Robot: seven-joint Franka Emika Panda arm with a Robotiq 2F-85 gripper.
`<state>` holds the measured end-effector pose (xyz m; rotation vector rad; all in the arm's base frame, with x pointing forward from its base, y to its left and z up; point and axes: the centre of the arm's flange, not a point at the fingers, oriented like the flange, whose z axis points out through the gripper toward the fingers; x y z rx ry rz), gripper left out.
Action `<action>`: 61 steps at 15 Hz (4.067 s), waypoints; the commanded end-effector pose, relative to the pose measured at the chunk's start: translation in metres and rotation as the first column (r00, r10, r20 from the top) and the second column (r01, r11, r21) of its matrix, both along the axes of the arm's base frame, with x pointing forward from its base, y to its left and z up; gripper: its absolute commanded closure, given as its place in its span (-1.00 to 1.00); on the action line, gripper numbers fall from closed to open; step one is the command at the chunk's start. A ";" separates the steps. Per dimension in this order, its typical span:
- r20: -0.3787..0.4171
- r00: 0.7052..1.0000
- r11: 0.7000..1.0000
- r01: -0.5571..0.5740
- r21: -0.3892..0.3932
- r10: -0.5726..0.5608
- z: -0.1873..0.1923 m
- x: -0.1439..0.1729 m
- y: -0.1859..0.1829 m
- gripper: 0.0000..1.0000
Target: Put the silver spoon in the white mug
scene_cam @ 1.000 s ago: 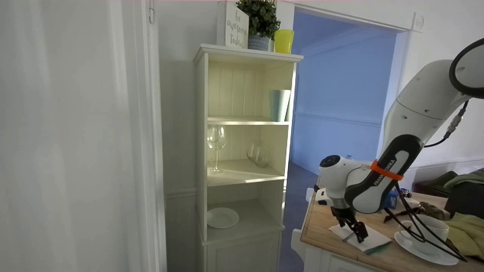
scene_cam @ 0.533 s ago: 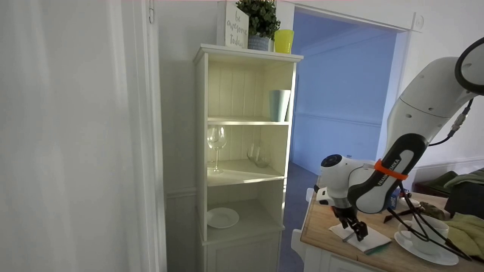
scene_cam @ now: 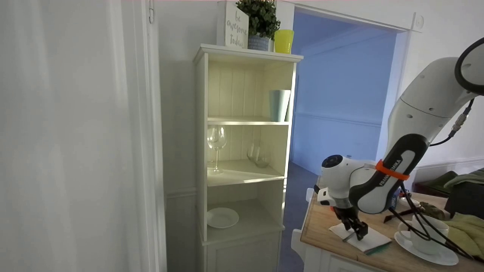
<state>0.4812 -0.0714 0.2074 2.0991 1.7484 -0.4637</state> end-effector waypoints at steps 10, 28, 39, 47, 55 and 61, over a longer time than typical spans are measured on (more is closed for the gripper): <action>-0.018 0.996 0.995 -0.091 -0.036 0.091 -0.001 -0.014 0.004 0.52; 0.047 0.992 0.985 -0.122 0.121 0.117 0.078 -0.037 -0.007 0.99; 0.023 0.994 0.980 -0.105 0.169 0.102 0.063 -0.010 -0.030 0.99; -0.040 0.992 0.977 -0.113 0.181 0.123 0.020 0.012 -0.047 0.99; -0.071 0.983 0.970 -0.152 0.189 0.167 0.012 0.014 -0.042 0.88; -0.062 0.979 0.966 -0.179 0.186 0.194 0.019 0.002 -0.026 -0.04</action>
